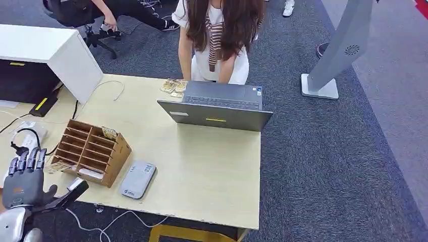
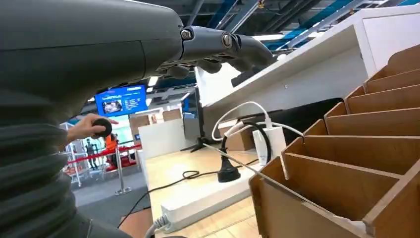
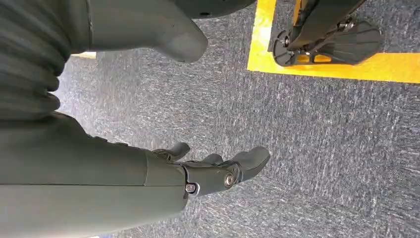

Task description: Pass the card to the sensor for recognition and then transmit it.

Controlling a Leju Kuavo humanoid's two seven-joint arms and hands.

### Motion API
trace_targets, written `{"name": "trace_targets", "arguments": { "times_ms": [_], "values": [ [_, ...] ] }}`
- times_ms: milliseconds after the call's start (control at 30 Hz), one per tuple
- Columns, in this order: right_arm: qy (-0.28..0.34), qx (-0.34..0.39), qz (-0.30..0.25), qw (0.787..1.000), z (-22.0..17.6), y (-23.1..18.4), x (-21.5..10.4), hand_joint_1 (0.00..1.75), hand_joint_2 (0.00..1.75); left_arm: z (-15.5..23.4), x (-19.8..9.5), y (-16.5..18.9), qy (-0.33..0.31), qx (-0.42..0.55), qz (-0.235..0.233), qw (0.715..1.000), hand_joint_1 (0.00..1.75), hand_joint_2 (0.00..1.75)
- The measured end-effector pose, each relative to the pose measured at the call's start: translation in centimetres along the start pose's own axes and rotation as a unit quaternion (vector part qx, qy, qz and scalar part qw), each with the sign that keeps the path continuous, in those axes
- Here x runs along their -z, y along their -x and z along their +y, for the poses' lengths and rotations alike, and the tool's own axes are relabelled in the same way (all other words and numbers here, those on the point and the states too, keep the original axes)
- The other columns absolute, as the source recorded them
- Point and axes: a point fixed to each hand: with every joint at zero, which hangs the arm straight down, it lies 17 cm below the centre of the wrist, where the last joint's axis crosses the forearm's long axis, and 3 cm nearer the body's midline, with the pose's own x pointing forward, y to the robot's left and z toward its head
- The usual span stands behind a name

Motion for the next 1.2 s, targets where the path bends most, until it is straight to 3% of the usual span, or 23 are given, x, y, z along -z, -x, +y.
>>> {"name": "trace_targets", "arguments": {
  "times_ms": [800, 1200],
  "values": [
    [0.0, 0.0, 0.0, 1.0, 0.0, -0.1, 0.0, 0.0, 1.75, 0.3, 1.1, -1.0, -0.005, -0.004, -0.003, 1.0, 0.0, 1.75],
    [-0.003, -0.002, 0.004, 1.0, 0.1, 0.1, 0.0, 0.0, 1.75, 0.1, 2.7, 0.5, 0.009, 0.012, 0.019, 1.0, 0.0, 1.75]
  ]
}}
